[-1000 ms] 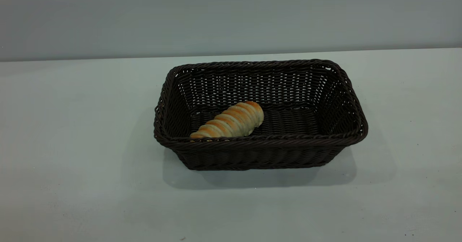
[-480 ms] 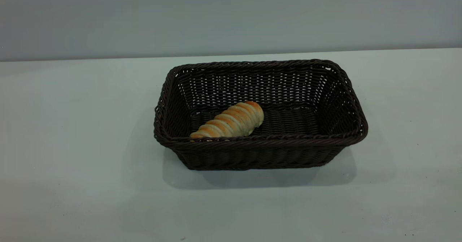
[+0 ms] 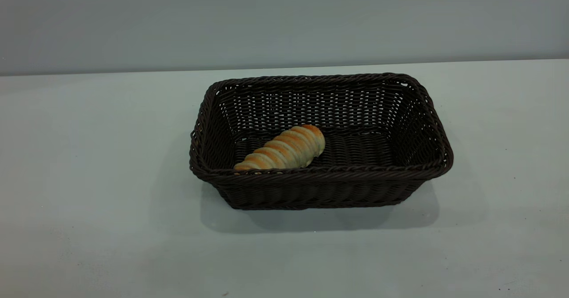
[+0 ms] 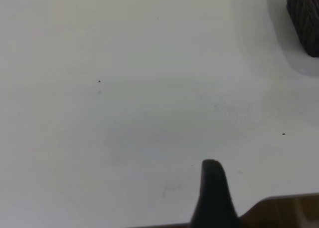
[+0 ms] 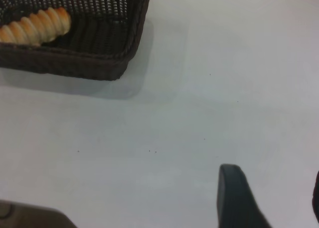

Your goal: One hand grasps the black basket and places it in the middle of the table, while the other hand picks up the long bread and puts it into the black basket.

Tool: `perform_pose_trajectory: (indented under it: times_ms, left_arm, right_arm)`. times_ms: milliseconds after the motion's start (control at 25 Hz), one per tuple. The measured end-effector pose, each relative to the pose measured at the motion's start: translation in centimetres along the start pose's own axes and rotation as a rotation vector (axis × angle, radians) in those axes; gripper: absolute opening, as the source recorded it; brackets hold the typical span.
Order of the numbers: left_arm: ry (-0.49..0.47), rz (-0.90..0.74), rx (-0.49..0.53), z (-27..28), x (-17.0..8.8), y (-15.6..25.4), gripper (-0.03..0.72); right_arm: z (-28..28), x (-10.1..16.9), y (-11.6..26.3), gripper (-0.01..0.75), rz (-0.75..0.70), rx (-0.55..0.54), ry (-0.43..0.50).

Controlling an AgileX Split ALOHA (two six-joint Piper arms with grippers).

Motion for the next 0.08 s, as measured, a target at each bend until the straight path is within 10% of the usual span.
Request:
perform_pose_trajectory:
  times_ms: [80]
  left_arm:
    - [0.000,0.000,0.000,0.00,0.00,0.00,0.563]
  right_arm:
    - [0.00,0.00,0.00,0.385,0.000,0.000,0.000]
Point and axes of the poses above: a point on each arm's last joint axis where the gripper is mounted, z pointing back along that axis away from the gripper, x along the wrist's bending axis when the last joint is at zero, y = z × x, the point moved 2 cm from there along -z, pointing out along that axis toward the gripper, and after that the axes turned 5 degrees about -z, right-handed, at the moved point
